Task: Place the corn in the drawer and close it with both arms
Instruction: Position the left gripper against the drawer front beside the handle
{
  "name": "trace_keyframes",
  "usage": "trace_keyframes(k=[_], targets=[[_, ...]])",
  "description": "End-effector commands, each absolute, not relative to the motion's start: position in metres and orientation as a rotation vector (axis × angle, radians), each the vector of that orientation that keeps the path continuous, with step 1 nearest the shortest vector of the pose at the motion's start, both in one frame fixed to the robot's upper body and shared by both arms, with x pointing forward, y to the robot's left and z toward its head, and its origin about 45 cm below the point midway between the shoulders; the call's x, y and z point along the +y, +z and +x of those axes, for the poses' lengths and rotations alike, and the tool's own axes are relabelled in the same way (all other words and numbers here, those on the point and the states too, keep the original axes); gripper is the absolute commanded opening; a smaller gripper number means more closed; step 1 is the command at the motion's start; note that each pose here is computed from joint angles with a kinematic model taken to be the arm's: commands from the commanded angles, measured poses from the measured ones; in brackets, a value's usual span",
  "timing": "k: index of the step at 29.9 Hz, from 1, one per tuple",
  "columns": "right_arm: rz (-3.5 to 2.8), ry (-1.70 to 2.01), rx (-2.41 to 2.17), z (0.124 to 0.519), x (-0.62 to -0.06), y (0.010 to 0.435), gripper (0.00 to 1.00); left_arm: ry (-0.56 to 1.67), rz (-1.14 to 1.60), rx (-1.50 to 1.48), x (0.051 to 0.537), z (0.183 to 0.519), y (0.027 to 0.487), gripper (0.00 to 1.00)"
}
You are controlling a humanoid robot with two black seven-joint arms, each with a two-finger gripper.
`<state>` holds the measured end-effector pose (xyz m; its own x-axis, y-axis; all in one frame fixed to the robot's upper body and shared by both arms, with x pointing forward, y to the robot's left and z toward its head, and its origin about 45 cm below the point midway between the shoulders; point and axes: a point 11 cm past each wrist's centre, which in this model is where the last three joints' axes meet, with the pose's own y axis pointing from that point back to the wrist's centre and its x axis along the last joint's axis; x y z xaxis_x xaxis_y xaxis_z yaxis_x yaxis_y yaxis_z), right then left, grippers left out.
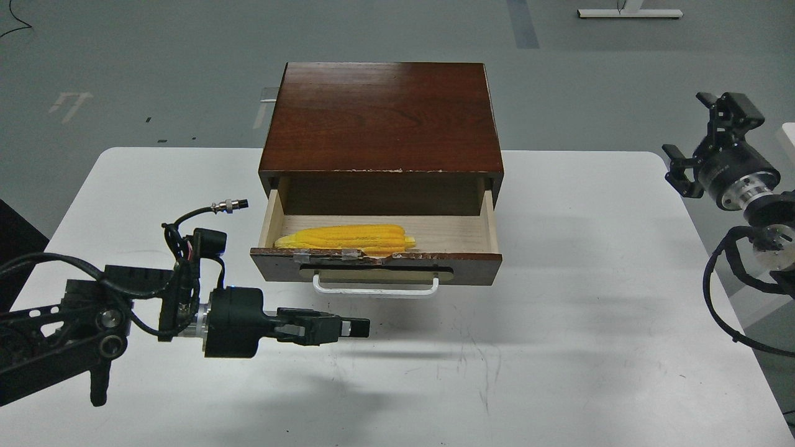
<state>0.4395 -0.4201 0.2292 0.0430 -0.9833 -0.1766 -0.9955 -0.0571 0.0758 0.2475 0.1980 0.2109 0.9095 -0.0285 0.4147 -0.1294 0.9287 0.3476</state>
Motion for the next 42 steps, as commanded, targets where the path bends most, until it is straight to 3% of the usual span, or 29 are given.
trace_keyframes(k=[1, 14, 28, 42], targets=[[-2.212, 0.264, 2.065, 0.444, -0.406, 0.230, 0.99, 0.087, 0.376, -0.432, 0.197, 0.253, 0.205, 0.00], [-2.211, 0.265, 2.098, 0.443, -0.411, 0.225, 0.99, 0.192, 0.384, -0.450, 0.204, 0.272, 0.198, 0.00], [-2.207, 0.263, 2.117, 0.442, -0.416, 0.223, 0.99, 0.075, 0.402, -0.382, 0.208, 0.256, 0.205, 0.00], [-2.201, 0.269, 2.143, 0.440, -0.421, 0.218, 0.99, 0.103, 0.404, -0.383, 0.207, 0.264, 0.199, 0.00]])
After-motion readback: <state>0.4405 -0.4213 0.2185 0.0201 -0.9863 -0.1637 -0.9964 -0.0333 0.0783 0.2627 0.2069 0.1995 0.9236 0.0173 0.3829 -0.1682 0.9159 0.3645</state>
